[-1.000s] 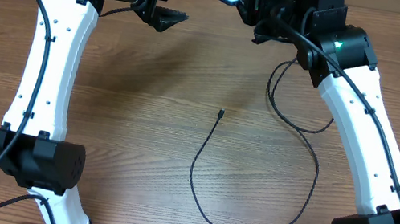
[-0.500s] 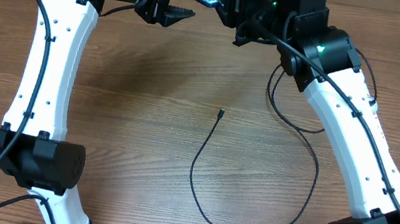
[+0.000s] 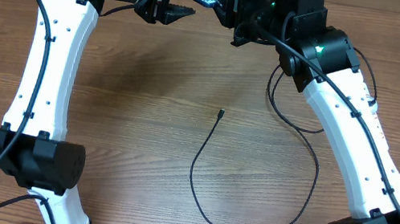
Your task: Plug charger to phone and switch on socket
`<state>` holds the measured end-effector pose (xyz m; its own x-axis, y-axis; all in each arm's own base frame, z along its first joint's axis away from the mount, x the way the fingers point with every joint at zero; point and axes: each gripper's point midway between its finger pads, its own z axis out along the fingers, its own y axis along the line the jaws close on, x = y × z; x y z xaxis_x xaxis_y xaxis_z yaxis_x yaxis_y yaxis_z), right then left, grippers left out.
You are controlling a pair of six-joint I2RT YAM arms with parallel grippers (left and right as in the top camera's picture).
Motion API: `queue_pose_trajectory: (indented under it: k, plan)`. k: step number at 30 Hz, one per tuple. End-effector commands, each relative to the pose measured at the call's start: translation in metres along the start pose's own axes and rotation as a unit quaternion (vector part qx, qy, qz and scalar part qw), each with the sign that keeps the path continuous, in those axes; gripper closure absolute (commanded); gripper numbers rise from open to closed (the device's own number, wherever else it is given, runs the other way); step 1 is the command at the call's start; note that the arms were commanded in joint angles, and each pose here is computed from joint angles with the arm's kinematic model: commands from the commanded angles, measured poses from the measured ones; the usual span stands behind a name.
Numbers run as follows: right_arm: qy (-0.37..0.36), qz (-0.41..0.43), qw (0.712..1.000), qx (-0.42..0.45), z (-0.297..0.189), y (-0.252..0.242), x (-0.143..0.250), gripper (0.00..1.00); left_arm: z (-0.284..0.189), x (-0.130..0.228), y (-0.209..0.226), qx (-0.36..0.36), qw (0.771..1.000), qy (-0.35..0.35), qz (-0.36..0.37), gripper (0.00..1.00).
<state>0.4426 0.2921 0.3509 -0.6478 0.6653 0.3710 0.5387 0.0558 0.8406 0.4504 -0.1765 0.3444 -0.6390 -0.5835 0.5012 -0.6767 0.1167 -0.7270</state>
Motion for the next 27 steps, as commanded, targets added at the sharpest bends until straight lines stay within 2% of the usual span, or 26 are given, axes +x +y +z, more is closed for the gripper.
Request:
queue_pose_trajectory:
  k: [1,10,15,27]
  plan:
    - [0.017,-0.018,0.999,-0.045,-0.027,0.0317,0.0231,0.96,0.0056,-0.0104,0.0029,-0.007,1.0,-0.022,-0.007,0.48]
    - [0.026,-0.018,0.998,-0.046,-0.0273,0.0322,0.0264,0.96,0.0054,-0.0138,0.0031,-0.007,0.999,-0.032,-0.009,0.53]
    - [0.027,-0.018,0.998,-0.046,-0.0271,0.0322,0.0266,0.96,0.0054,-0.0139,0.0017,-0.004,0.999,-0.032,-0.01,0.65]
    - [0.038,-0.013,0.998,-0.044,-0.0273,0.0315,0.0302,0.96,0.0053,-0.0148,0.0001,-0.002,0.999,-0.035,-0.012,0.8]
